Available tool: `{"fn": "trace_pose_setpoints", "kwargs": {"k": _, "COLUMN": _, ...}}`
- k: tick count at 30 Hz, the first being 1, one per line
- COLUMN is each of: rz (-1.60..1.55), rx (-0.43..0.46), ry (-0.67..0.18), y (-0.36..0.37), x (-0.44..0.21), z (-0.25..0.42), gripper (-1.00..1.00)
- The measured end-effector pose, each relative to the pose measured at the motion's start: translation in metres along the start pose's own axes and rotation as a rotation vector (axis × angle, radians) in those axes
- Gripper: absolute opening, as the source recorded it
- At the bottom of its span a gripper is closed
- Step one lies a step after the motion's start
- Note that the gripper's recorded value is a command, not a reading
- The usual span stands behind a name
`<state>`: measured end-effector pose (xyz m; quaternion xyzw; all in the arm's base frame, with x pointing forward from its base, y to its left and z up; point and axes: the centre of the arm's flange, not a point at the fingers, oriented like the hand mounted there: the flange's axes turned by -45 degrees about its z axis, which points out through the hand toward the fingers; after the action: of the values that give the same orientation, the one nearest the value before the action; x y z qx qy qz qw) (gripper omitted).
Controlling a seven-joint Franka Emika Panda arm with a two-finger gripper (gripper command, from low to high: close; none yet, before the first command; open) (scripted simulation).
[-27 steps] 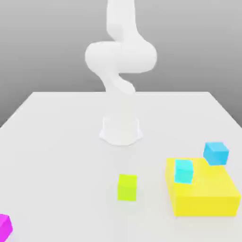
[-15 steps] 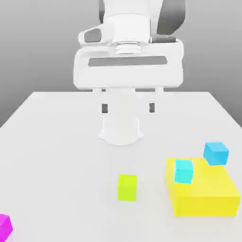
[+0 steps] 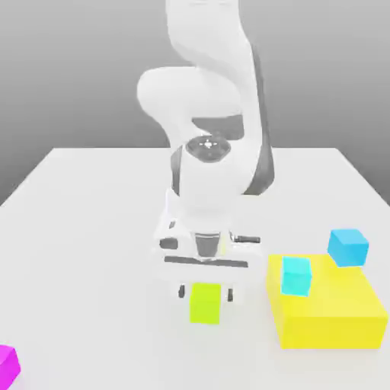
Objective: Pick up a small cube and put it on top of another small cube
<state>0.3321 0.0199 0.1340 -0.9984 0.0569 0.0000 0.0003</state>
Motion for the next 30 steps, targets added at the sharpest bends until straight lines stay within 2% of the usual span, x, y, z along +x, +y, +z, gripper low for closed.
{"fn": "trace_pose_setpoints", "kwargs": {"k": 6, "rz": 0.0, "rx": 0.0, "ry": 0.001, "y": 0.0, "x": 0.0, "z": 0.0, "gripper": -1.0}}
{"fn": "trace_pose_setpoints", "kwargs": {"k": 14, "rz": 0.006, "rx": -0.001, "ry": 0.001, "y": 0.0, "x": 0.002, "z": -0.059, "gripper": -1.0}}
{"fn": "trace_pose_setpoints", "kwargs": {"k": 20, "rz": 0.326, "rx": -0.005, "ry": 0.002, "y": 0.057, "x": 0.068, "z": -0.078, "gripper": -1.0}}
{"fn": "trace_pose_setpoints", "kwargs": {"k": 30, "rz": 0.892, "rx": -0.005, "ry": 0.002, "y": 0.196, "x": 0.159, "z": -0.103, "gripper": -1.0}}
